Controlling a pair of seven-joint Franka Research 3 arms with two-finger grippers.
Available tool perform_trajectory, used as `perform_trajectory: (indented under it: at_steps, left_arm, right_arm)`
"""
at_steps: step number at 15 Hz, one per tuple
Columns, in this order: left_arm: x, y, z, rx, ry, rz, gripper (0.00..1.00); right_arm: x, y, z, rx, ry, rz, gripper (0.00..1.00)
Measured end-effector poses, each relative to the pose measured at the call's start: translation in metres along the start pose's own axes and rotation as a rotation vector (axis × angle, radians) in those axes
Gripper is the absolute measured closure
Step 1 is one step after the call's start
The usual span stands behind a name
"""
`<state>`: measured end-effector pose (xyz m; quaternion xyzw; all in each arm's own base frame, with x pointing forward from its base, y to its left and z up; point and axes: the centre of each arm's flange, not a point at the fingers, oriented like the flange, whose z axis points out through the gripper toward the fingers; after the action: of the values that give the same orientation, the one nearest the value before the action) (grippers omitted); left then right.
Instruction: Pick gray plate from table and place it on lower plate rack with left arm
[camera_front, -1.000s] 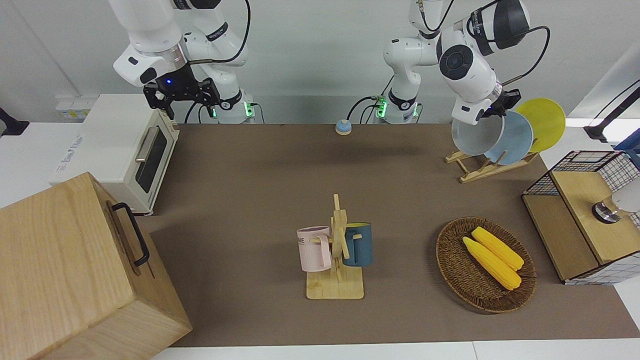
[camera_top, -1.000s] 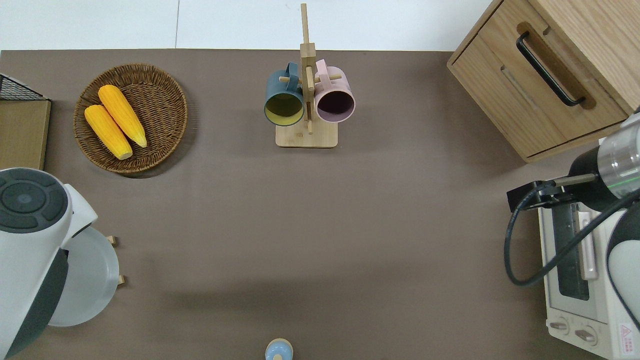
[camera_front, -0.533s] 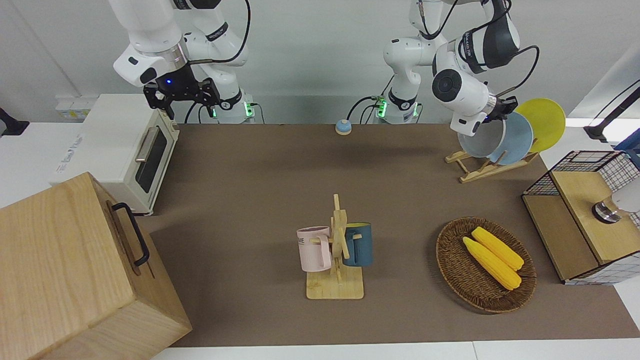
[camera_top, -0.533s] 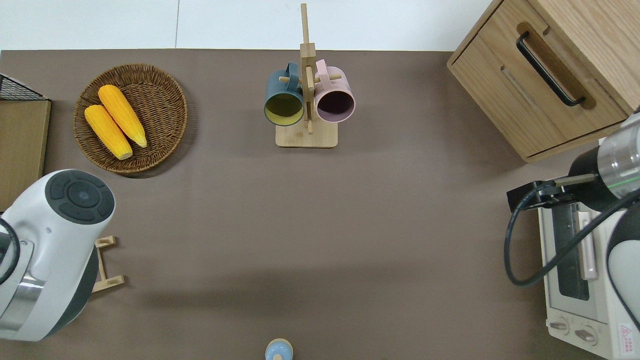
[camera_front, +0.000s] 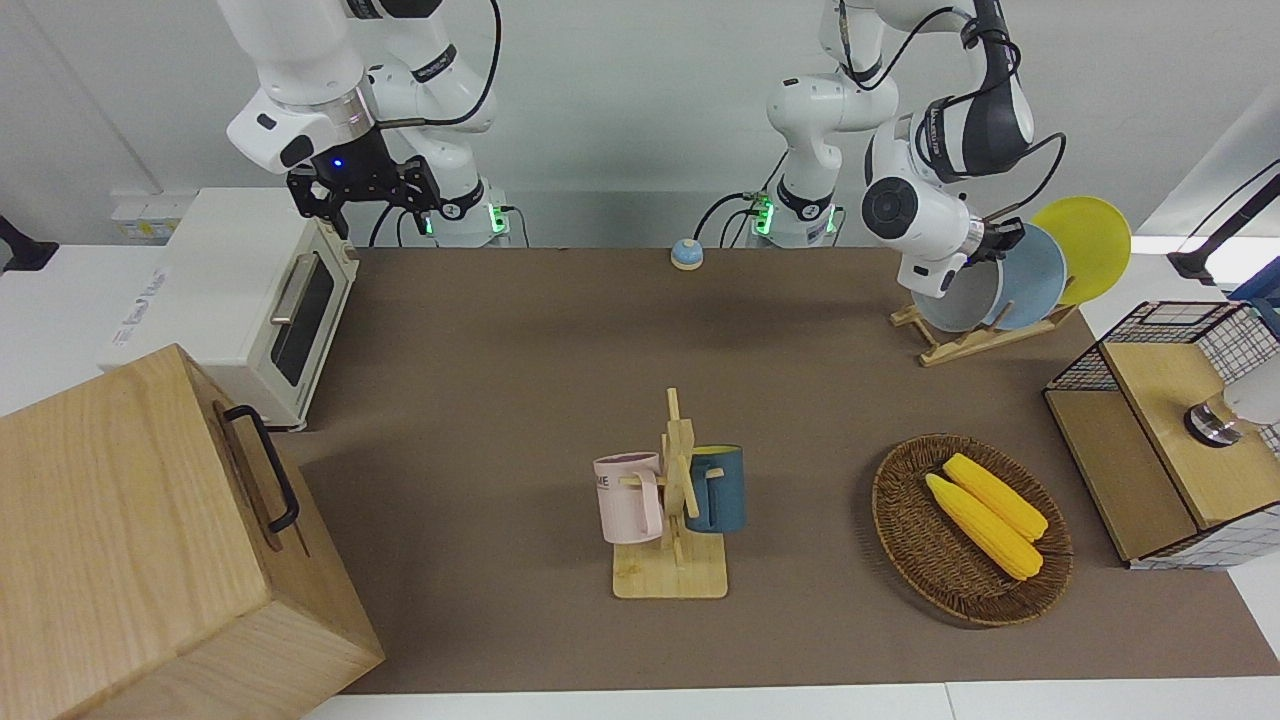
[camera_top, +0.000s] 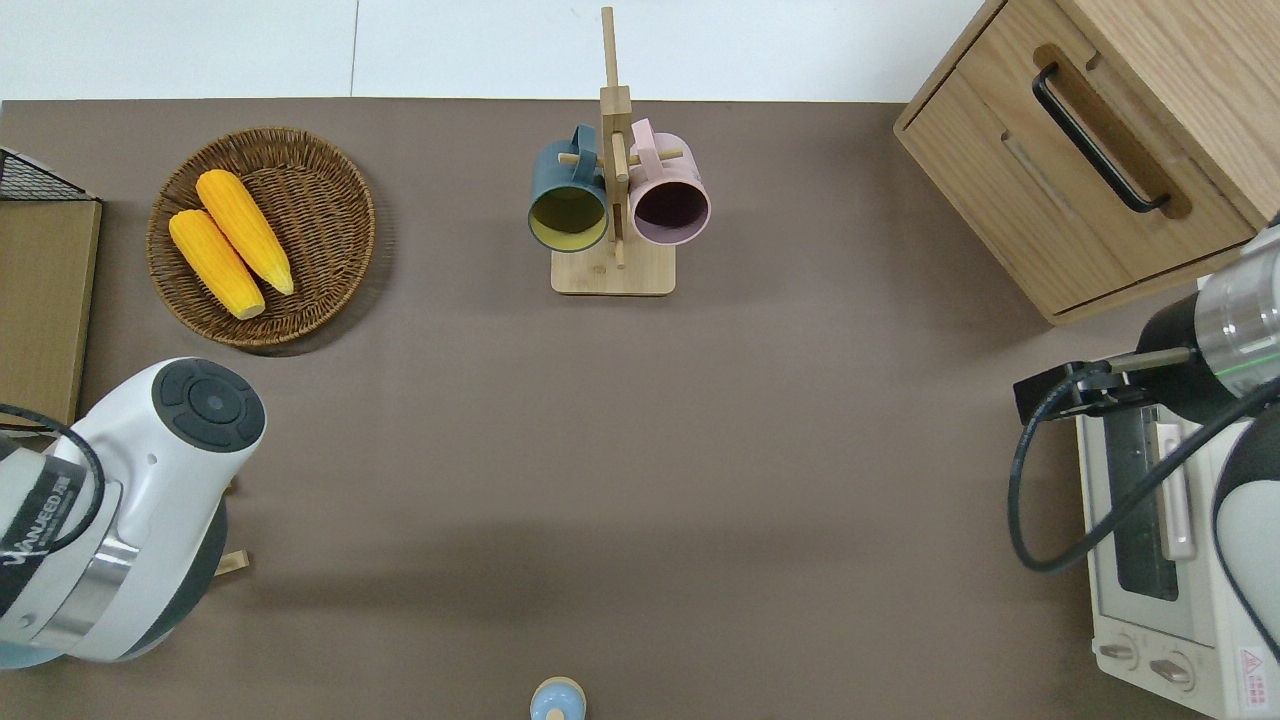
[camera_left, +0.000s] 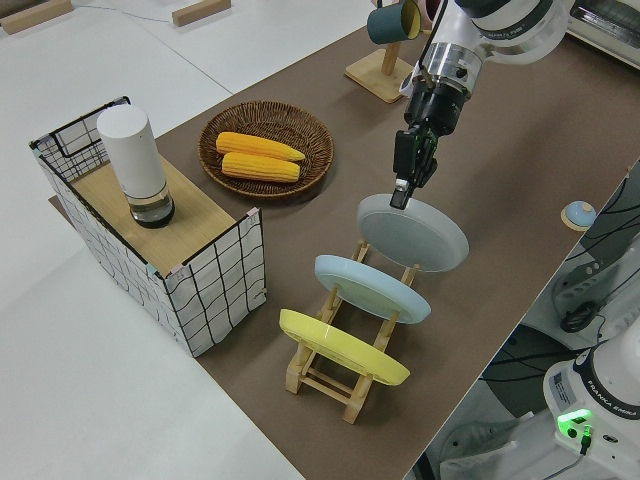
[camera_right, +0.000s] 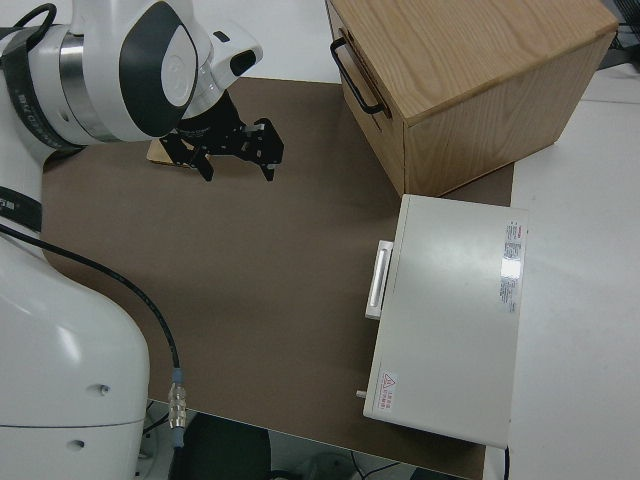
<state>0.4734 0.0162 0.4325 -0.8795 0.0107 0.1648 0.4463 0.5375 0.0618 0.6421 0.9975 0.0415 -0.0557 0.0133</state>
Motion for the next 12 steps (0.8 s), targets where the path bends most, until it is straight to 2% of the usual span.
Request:
perform_trajectory:
  at_steps: [4,11,12]
  left_arm:
    - [0.016,0.018,0.012,-0.008,0.001,-0.017,0.96]
    - [0.022,0.01,0.021,-0.033,0.015,-0.037,0.96]
    - [0.022,0.01,0.021,-0.033,0.015,-0.037,0.86]
  right_arm:
    - [0.0,0.0,0.0,0.0,0.0,0.0,0.01]
    - [0.0,0.0,0.0,0.0,0.0,0.0,0.01]
    - [0.0,0.0,0.0,0.0,0.0,0.0,0.01]
